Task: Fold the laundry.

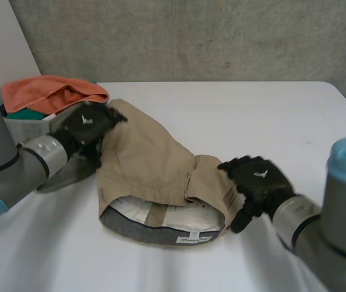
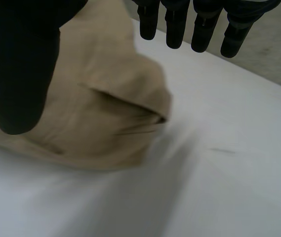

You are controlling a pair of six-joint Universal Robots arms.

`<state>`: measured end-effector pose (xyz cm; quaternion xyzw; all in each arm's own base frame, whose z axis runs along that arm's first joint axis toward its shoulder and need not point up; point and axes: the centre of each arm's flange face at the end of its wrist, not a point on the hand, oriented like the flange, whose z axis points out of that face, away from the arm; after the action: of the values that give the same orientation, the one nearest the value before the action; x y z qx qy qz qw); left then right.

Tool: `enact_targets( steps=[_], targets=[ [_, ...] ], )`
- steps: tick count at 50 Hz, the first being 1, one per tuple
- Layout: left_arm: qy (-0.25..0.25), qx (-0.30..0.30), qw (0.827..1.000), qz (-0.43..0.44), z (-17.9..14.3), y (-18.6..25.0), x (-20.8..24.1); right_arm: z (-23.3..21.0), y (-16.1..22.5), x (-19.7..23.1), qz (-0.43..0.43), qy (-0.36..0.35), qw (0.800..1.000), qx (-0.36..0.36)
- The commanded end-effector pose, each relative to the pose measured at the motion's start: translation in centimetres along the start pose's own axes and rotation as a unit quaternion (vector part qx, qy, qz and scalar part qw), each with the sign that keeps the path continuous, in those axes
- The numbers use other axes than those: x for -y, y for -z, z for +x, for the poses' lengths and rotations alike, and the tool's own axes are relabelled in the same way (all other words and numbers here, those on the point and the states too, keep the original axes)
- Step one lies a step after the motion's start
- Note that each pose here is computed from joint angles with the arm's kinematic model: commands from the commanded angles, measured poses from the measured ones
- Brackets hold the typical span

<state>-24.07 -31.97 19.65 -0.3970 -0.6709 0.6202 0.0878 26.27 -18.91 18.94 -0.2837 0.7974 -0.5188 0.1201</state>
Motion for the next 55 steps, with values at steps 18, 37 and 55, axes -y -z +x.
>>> enact_targets(
  steps=[18,37,55],
  targets=[
    [-0.059,-0.135,0.989,0.009,7.2,1.3,0.7,1.8,-5.8,2.6,0.104,0.145,0.978,-0.111],
    [0.094,-0.149,0.981,0.080,20.1,4.8,8.4,9.3,-16.9,9.0,0.272,0.251,0.908,-0.197],
    [0.086,0.029,0.993,0.078,8.8,1.6,6.9,11.9,-7.4,9.7,0.127,0.225,0.943,-0.207]
  ],
)
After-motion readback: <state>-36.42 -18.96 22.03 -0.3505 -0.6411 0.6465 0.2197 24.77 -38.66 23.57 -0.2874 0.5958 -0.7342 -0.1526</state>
